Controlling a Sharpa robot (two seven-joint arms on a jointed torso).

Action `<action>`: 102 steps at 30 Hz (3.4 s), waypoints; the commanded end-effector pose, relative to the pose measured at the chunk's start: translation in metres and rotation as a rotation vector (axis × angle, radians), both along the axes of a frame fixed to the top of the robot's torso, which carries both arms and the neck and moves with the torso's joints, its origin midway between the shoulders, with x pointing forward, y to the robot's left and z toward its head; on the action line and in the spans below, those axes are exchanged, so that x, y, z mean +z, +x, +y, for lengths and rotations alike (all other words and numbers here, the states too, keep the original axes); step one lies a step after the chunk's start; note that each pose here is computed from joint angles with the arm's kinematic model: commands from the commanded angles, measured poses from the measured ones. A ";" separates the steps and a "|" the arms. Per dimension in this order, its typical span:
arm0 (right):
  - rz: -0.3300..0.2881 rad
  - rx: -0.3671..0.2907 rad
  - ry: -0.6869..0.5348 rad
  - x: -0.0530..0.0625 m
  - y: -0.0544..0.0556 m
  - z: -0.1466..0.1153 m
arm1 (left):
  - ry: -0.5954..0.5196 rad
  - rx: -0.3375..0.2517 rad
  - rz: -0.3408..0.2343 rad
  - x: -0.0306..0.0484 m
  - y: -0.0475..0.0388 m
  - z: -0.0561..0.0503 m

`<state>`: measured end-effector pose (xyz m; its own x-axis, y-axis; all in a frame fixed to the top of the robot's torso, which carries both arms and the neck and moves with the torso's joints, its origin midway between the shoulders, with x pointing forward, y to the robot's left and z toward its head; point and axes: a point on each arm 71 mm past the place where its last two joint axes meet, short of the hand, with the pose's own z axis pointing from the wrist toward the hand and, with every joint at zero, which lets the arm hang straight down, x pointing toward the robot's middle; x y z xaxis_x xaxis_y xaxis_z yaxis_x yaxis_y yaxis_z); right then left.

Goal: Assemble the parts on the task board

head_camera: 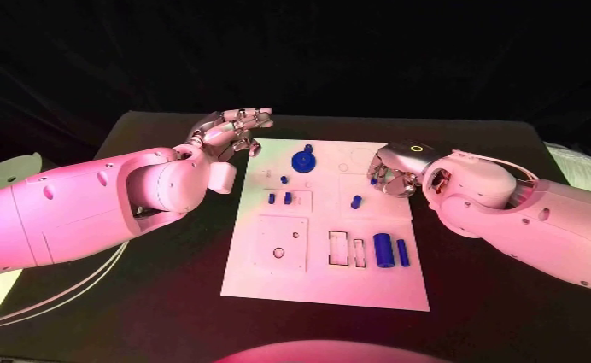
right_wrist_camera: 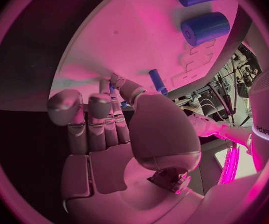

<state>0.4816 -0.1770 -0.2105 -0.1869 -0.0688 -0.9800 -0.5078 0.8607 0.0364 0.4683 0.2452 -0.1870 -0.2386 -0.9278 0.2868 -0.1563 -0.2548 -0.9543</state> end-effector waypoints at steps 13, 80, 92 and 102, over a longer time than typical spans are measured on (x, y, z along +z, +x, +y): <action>0.046 0.015 -0.051 -0.014 -0.002 0.005 | -0.020 -0.018 -0.004 0.0013 -0.0009 -0.002; -0.095 0.039 0.236 0.030 -0.029 0.018 | -0.013 -0.002 -0.007 0.0005 0.0010 -0.001; -0.053 0.199 0.283 0.036 -0.060 0.074 | -0.019 -0.015 -0.006 0.0002 0.0012 -0.006; 0.029 0.267 0.254 0.009 -0.074 0.102 | -0.024 -0.027 -0.005 0.0003 0.0006 -0.011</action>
<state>0.4095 -0.0787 -0.1985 -0.2155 0.1737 -0.9609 -0.6849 0.6745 0.2755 0.4694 0.2375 -0.1882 -0.2495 -0.9220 0.2962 -0.1654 -0.2608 -0.9511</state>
